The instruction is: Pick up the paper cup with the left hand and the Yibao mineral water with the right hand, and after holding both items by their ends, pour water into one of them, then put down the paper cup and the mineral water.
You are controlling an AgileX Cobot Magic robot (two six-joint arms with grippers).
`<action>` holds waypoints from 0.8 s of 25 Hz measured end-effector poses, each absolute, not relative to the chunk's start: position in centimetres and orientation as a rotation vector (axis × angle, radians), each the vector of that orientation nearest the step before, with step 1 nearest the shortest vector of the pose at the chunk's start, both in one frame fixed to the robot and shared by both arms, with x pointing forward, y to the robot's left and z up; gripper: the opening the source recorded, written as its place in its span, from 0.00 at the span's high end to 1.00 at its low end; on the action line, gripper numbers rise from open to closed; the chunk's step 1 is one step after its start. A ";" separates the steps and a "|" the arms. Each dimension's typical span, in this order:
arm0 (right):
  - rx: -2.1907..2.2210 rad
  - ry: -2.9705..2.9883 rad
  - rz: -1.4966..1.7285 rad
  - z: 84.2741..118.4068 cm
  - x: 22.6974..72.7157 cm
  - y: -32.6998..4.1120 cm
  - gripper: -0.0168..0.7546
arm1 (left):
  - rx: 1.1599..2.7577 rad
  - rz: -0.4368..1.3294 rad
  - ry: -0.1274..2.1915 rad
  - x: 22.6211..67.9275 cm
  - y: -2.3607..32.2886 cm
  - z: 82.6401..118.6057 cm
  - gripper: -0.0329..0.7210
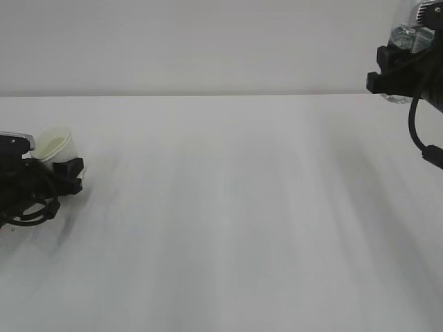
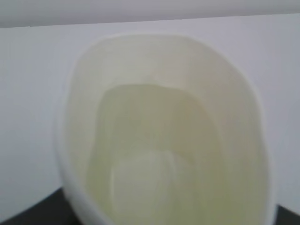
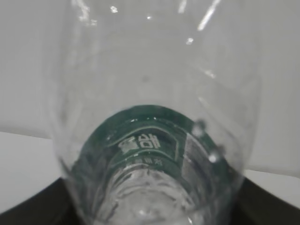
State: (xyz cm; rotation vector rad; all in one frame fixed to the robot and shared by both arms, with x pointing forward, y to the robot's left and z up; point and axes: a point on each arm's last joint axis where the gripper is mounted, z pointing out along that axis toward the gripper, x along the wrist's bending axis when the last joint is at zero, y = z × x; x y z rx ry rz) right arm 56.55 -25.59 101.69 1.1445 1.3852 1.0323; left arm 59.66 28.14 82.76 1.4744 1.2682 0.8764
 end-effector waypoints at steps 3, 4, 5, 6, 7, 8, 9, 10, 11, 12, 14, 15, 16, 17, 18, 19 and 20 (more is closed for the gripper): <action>1.150 1.394 1.030 101.6 56.5 -25.6 0.40 | 1.478 0.888 1.268 59.7 28.2 82.8 0.46; 1.151 1.396 1.029 101.6 56.5 -25.6 0.40 | 1.482 0.894 1.265 59.7 28.2 82.8 0.46; 1.152 1.398 1.028 101.6 56.5 -25.6 0.40 | 1.486 0.900 1.263 59.7 28.2 82.8 0.46; 1.152 1.398 1.028 101.6 56.5 -25.6 0.40 | 1.488 0.901 1.261 59.7 28.2 82.8 0.46; 1.153 1.400 1.028 101.5 56.5 -25.6 0.40 | 1.490 0.905 1.260 59.7 28.2 82.8 0.46; 1.153 1.400 1.028 101.5 56.5 -25.6 0.40 | 1.490 0.905 1.259 59.7 28.2 82.8 0.46; 1.153 1.400 1.028 101.5 56.5 -25.6 0.40 | 1.491 0.907 1.258 59.7 28.2 82.8 0.46; 1.153 1.400 1.028 101.5 56.5 -25.6 0.40 | 1.492 0.906 1.260 59.7 28.3 82.7 0.46; 1.153 1.400 1.028 101.5 56.5 -25.6 0.40 | 1.491 0.906 1.259 59.7 28.2 82.6 0.46; 1.153 1.400 1.028 101.5 56.5 -25.6 0.40 | 1.492 0.907 1.258 59.6 28.2 82.5 0.46; 1.155 1.399 1.028 101.5 56.5 -25.6 0.40 | 1.482 0.911 1.252 59.7 28.2 82.5 0.46; 1.155 1.399 1.028 101.5 56.5 -25.6 0.40 | 1.483 0.910 1.254 59.7 28.2 82.4 0.46; 1.155 1.399 1.028 101.5 56.5 -25.6 0.40 | 1.482 0.910 1.253 59.7 28.2 82.4 0.46; 1.155 1.399 1.028 101.5 56.5 -25.6 0.40 | 1.481 0.911 1.252 59.7 28.2 82.4 0.46; 1.155 1.399 1.028 101.5 56.5 -25.6 0.40 | 1.479 0.911 1.250 59.7 28.2 82.3 0.46; 1.155 1.399 1.028 101.5 56.5 -25.6 0.40 | 1.477 0.912 1.249 59.7 28.2 82.3 0.46; 1.155 1.399 1.028 101.5 56.5 -25.6 0.40 | 1.477 0.913 1.249 59.7 28.2 82.3 0.46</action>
